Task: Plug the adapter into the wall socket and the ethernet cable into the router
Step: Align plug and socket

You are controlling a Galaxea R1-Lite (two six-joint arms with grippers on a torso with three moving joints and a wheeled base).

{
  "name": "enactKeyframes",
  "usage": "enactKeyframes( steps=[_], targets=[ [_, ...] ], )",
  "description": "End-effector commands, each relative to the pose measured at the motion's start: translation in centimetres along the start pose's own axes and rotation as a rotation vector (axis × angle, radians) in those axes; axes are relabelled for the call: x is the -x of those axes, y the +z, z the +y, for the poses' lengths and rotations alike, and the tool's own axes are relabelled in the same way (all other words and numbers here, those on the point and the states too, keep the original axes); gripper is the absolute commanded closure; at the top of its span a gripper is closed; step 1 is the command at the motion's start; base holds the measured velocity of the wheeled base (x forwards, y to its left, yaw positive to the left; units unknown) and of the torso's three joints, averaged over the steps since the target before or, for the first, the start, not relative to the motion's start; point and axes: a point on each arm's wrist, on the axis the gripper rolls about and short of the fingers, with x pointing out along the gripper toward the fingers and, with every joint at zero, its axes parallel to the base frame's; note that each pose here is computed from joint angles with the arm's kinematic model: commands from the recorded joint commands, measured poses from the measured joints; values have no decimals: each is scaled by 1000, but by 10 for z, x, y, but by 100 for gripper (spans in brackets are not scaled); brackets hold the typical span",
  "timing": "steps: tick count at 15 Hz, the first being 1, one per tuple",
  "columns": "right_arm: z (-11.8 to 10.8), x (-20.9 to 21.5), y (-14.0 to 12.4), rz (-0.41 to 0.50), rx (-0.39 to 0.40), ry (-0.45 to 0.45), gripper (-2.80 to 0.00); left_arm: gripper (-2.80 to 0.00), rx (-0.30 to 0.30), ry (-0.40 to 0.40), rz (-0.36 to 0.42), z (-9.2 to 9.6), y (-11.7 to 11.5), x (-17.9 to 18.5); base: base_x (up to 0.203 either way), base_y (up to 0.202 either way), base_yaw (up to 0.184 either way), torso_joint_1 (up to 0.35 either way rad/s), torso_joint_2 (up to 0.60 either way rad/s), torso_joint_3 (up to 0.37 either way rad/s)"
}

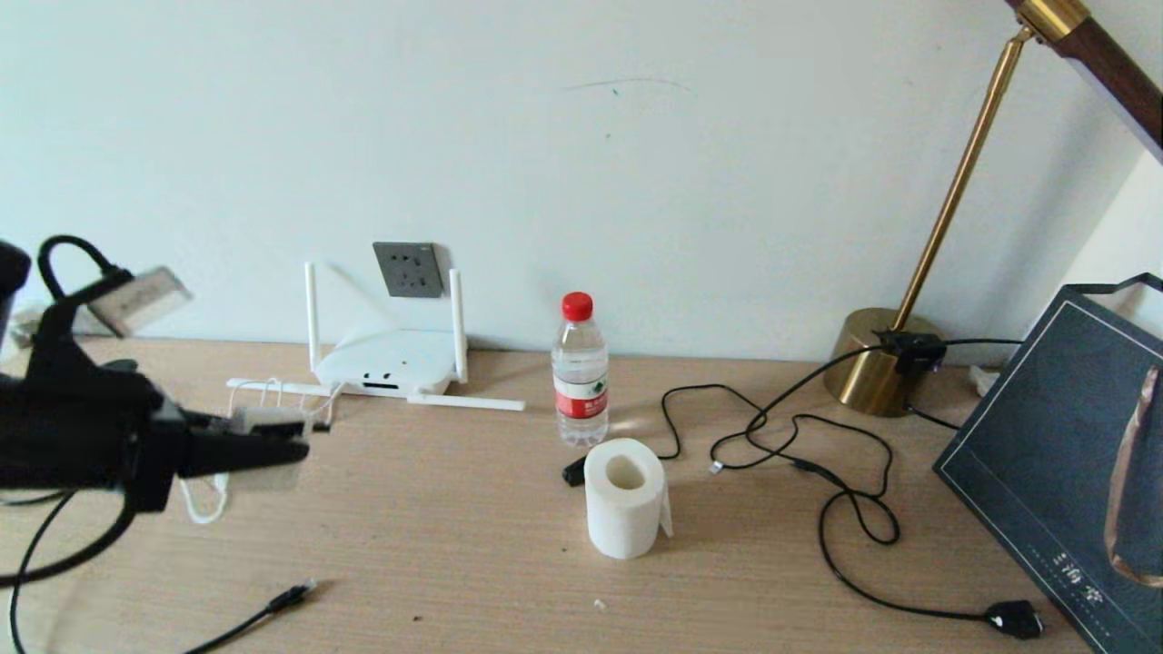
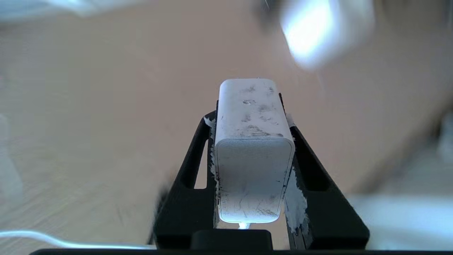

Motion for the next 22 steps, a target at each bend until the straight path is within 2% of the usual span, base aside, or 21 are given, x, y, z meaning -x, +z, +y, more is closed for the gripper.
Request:
enactKeyframes(
  steps=[1, 2, 4, 6, 8, 10, 11, 13, 16, 22],
  targets=[
    [0, 0, 0, 2, 2, 2, 0, 0, 253, 132, -200, 27, 27, -9, 0, 0, 0, 0, 0, 0],
    [0, 0, 0, 2, 1, 2, 0, 0, 254, 194, -236, 35, 26, -16, 0, 0, 0, 0, 0, 0],
    [0, 0, 0, 2, 1, 1, 0, 0, 218, 255, -309, 45, 10, -36, 0, 0, 0, 0, 0, 0],
    [0, 0, 0, 2, 1, 2, 0, 0, 101, 340, -495, 56, 5, -66, 0, 0, 0, 0, 0, 0],
    [0, 0, 0, 2, 1, 0, 0, 0, 6, 418, -627, 72, -4, -107, 0, 0, 0, 0, 0, 0],
    [0, 0, 0, 2, 1, 1, 0, 0, -76, 471, -708, 83, -14, -144, 0, 0, 0, 0, 0, 0],
    [0, 0, 0, 2, 1, 2, 0, 0, -104, 486, -740, 86, -12, -159, 0, 0, 0, 0, 0, 0],
    [0, 0, 0, 2, 1, 2, 0, 0, -160, 491, -840, 91, 10, -177, 0, 0, 0, 0, 0, 0],
    [0, 0, 0, 2, 1, 2, 0, 0, -209, 487, -905, 99, 27, -198, 0, 0, 0, 0, 0, 0],
    [0, 0, 0, 2, 1, 1, 0, 0, -214, 484, -878, 103, 20, -213, 0, 0, 0, 0, 0, 0]
  ],
)
